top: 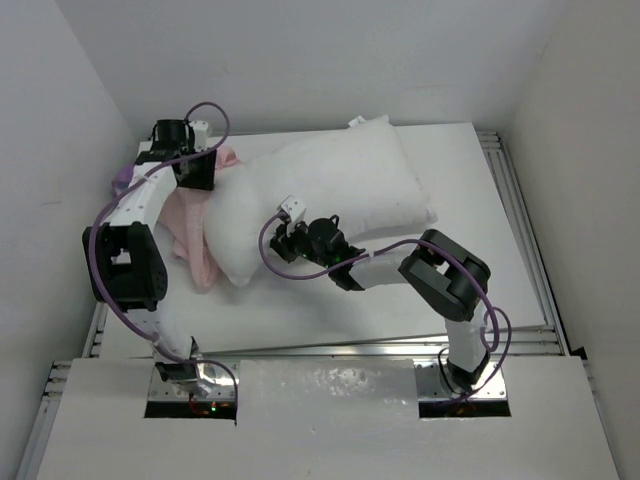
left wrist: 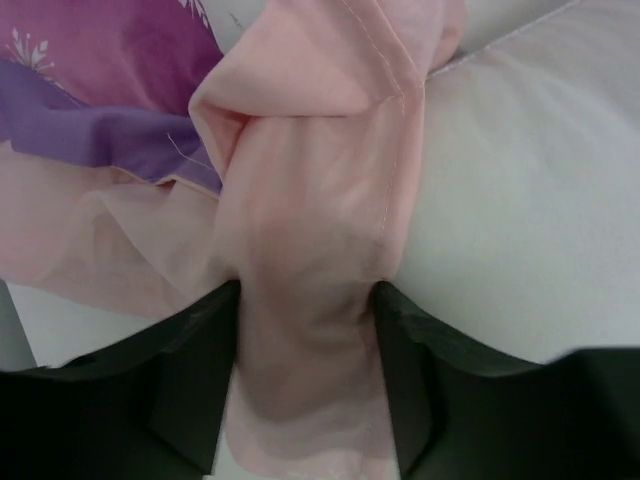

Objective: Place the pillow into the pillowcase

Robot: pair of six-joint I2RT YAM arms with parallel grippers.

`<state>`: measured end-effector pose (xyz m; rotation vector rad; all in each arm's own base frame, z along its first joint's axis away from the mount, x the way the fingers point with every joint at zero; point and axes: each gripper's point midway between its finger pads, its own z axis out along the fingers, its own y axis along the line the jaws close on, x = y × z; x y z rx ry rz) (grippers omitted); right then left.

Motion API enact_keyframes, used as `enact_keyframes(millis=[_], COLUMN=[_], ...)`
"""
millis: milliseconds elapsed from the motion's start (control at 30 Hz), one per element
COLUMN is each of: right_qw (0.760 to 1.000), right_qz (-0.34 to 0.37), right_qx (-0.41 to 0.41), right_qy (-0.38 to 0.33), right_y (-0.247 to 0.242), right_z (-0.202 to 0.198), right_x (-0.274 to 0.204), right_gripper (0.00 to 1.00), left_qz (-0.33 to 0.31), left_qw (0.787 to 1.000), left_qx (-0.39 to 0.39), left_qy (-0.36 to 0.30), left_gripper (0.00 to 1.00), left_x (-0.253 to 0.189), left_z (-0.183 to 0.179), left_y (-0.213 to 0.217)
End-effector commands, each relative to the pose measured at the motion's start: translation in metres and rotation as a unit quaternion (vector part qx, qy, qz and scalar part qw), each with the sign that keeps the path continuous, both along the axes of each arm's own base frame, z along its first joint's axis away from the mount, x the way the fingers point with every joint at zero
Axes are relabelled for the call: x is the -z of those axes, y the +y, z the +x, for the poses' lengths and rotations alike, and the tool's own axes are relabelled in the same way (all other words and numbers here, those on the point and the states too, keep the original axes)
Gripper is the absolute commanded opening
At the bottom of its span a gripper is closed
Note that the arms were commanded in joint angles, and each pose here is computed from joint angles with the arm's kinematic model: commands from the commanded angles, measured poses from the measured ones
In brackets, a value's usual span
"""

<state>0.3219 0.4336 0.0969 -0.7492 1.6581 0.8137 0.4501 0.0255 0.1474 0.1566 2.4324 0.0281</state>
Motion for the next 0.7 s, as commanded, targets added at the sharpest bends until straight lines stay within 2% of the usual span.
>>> enact_keyframes(millis=[0,33,67,100,133,200,233,267,300,333,367,433,467,533,567,633,667], right_qw=[0.999,0.999,0.999,0.999,0.999,0.999,0.997,0.995,0.994,0.990,0.987,0.982,0.977,0.973,0.970,0.968,0.972], right_qz=[0.020,0.019,0.018,0.016,0.011,-0.002,-0.019,-0.039,-0.032,-0.051,-0.058,-0.085,-0.061,-0.069,-0.052,-0.062,-0.051], right_qx=[-0.037,-0.037,-0.037,-0.038,-0.041,-0.053,-0.069,-0.084,-0.095,-0.120,-0.126,-0.150,-0.185,-0.212,-0.228,-0.238,-0.221], right_qy=[0.017,0.017,0.018,0.014,0.014,-0.003,-0.001,-0.022,-0.052,-0.054,-0.084,-0.073,-0.092,-0.059,-0.066,-0.045,-0.064], right_y=[0.012,0.013,0.012,0.012,0.012,0.012,0.011,0.009,0.012,0.008,0.008,-0.002,-0.001,-0.008,-0.005,-0.006,-0.007], right_z=[-0.016,-0.017,-0.017,-0.017,-0.018,-0.019,-0.024,-0.025,-0.024,-0.033,-0.025,-0.023,-0.016,-0.013,0.001,0.014,0.037], right_x=[-0.010,-0.010,-0.009,-0.009,-0.008,-0.012,-0.007,-0.017,-0.038,-0.050,-0.073,-0.084,-0.122,-0.133,-0.157,-0.157,-0.181], right_gripper=[0.05,0.05,0.05,0.05,0.05,0.14,0.23,0.46,0.58,0.66,0.78,0.84,0.86,0.92,0.99,0.99,0.99], left_qz=[-0.022,-0.024,-0.025,-0.027,-0.029,-0.033,-0.029,-0.024,-0.022,-0.021,-0.021,-0.021,-0.019,-0.016,-0.015,-0.014,-0.013], left_qw=[0.999,0.999,0.999,0.999,0.999,0.998,0.998,0.997,0.997,0.996,0.995,0.994,0.994,0.993,0.993,0.993,0.994], left_qx=[0.008,0.014,0.015,0.013,0.015,0.024,0.028,0.036,0.039,0.043,0.045,0.048,0.050,0.051,0.053,0.054,0.055], left_qy=[-0.049,-0.041,-0.035,-0.034,-0.035,-0.041,-0.052,-0.067,-0.069,-0.080,-0.086,-0.097,-0.100,-0.104,-0.102,-0.100,-0.098], left_gripper=[0.49,0.40,0.15,0.04,0.00,0.00,0.00,0.00,0.00,0.00,0.00,0.00,0.00,0.00,0.00,0.00,0.00], left_x=[-0.025,-0.018,-0.015,-0.015,-0.017,-0.024,-0.035,-0.049,-0.051,-0.062,-0.067,-0.078,-0.080,-0.083,-0.081,-0.079,-0.077], left_z=[0.023,0.022,0.021,0.020,0.020,0.019,0.019,0.019,0.019,0.017,0.017,0.014,0.013,0.013,0.013,0.014,0.015], left_y=[-0.010,-0.014,-0.016,-0.017,-0.019,-0.025,-0.027,-0.032,-0.033,-0.035,-0.036,-0.037,-0.037,-0.035,-0.036,-0.036,-0.036])
